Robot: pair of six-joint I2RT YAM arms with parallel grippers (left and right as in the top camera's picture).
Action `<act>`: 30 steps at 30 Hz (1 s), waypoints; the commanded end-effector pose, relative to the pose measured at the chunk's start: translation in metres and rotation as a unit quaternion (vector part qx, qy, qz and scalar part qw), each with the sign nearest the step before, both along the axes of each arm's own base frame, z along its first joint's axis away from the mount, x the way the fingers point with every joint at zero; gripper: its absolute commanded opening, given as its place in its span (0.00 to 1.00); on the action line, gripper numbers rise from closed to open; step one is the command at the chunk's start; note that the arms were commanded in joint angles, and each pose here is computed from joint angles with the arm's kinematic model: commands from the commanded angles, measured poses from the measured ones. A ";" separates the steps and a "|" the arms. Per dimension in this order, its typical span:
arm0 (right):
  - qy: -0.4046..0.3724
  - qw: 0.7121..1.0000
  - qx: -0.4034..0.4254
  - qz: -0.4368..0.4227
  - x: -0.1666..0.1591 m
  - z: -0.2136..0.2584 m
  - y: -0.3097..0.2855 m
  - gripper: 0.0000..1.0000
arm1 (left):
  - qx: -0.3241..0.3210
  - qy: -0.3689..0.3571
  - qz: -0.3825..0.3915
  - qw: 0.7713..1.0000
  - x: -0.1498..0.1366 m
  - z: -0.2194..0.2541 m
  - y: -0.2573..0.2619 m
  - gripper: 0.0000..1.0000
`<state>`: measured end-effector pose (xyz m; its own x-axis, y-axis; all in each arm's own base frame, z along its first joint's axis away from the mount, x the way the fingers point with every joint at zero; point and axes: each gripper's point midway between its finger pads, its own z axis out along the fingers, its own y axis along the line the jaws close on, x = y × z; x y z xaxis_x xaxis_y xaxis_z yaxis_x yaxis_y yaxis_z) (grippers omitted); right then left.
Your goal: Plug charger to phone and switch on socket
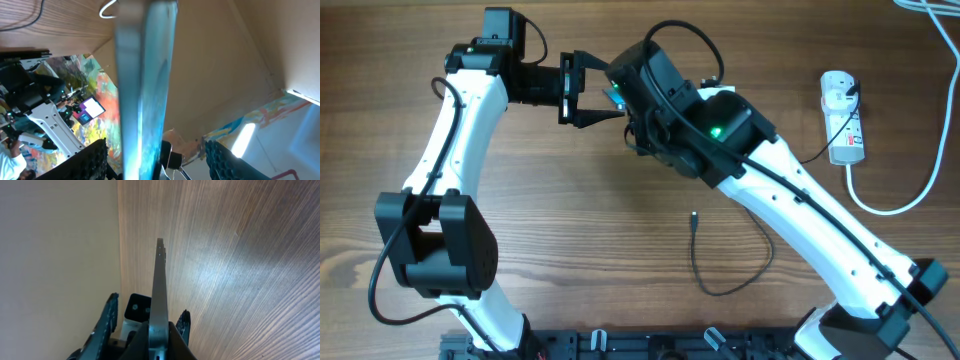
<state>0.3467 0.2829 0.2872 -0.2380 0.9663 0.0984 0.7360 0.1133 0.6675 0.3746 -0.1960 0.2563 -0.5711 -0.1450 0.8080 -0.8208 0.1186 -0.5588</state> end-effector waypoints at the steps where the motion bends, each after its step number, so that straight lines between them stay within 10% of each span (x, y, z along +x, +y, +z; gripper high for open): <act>1: -0.001 1.000 0.011 -0.002 0.005 -0.001 0.008 0.04 | -0.014 -0.011 -0.005 1.000 -0.007 0.018 -0.002 0.67; 19: -0.003 1.000 0.017 0.000 0.005 0.000 0.010 0.04 | 0.036 -0.015 0.012 0.999 -0.001 0.001 0.001 0.52; 30: 0.005 1.000 0.026 0.010 0.003 0.000 0.015 0.04 | 0.036 -0.015 0.012 0.999 -0.001 0.001 0.001 0.26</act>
